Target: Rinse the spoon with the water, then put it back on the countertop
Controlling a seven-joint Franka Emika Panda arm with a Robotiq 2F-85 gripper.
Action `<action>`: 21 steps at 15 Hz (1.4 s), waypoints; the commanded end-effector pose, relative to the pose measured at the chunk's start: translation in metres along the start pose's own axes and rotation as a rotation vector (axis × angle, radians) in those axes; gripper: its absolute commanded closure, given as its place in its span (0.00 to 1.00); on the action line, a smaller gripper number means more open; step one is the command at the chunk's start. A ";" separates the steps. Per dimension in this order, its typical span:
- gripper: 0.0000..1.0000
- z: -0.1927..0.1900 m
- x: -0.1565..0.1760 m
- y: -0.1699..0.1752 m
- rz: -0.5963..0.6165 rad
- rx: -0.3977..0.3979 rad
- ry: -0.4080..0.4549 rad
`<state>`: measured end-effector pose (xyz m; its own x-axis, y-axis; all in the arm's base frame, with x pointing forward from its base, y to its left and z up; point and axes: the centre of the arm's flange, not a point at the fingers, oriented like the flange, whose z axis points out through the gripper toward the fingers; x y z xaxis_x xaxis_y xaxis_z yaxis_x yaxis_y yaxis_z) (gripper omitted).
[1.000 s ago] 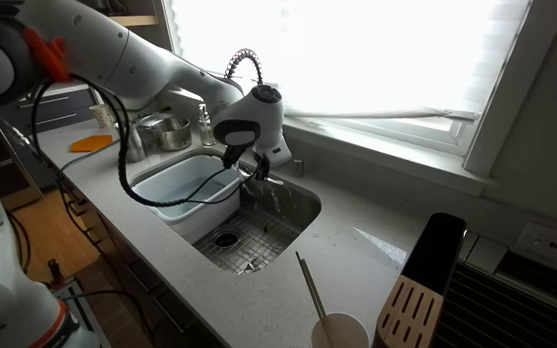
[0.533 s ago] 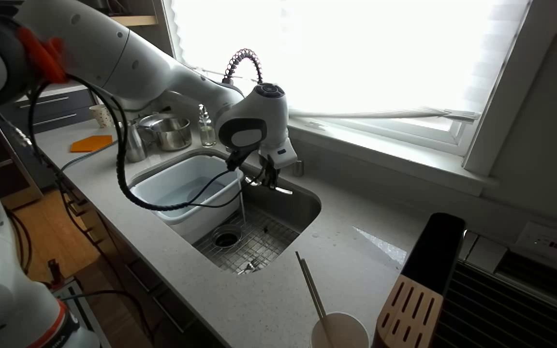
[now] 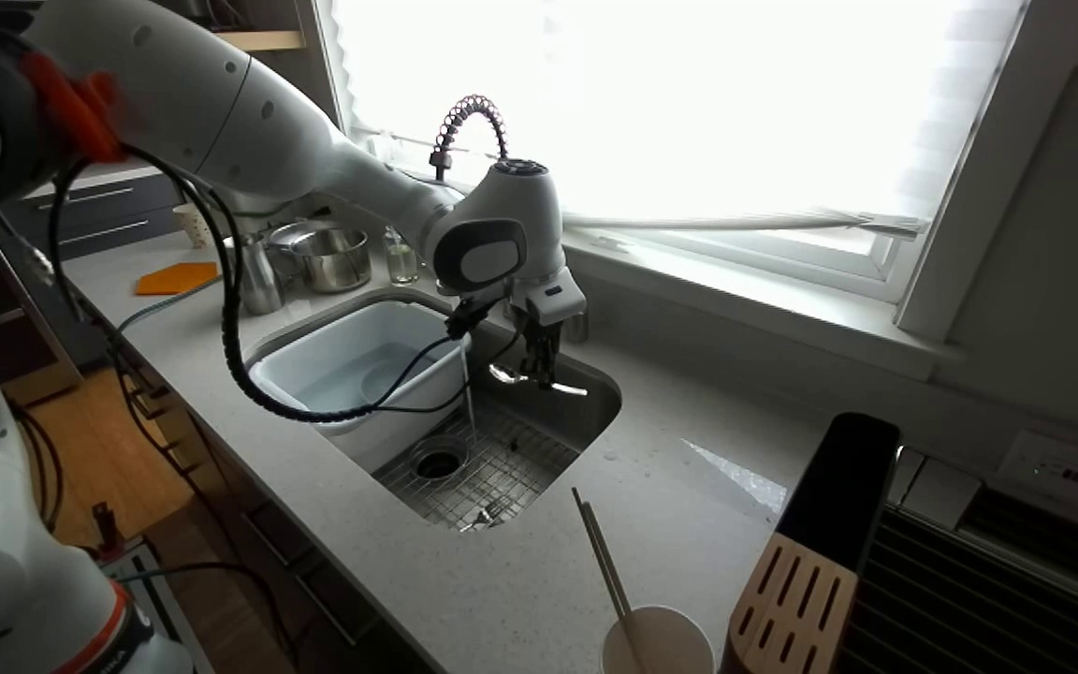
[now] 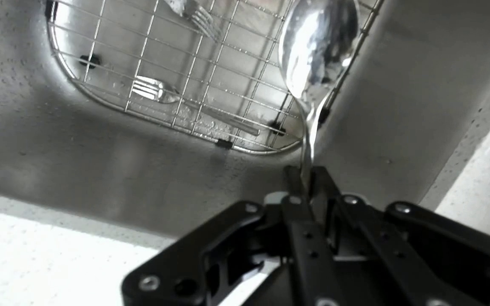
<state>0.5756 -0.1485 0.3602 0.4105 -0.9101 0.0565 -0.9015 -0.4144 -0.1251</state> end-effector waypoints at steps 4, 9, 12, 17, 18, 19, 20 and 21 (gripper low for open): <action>0.97 -0.013 0.031 0.034 0.007 -0.070 0.143; 0.97 -0.025 0.076 0.067 0.044 -0.029 0.211; 0.97 -0.024 0.101 0.085 0.078 0.005 0.228; 0.89 -0.028 0.106 0.086 0.087 -0.007 0.239; 0.89 -0.028 0.106 0.086 0.086 -0.007 0.239; 0.89 -0.028 0.106 0.085 0.085 -0.007 0.238; 0.97 -0.027 0.106 0.085 0.085 -0.007 0.238; 0.97 -0.024 0.112 0.085 0.079 -0.023 0.220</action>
<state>0.5386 -0.2798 0.3828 0.2906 -0.9155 0.2783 -0.9323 -0.3364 -0.1329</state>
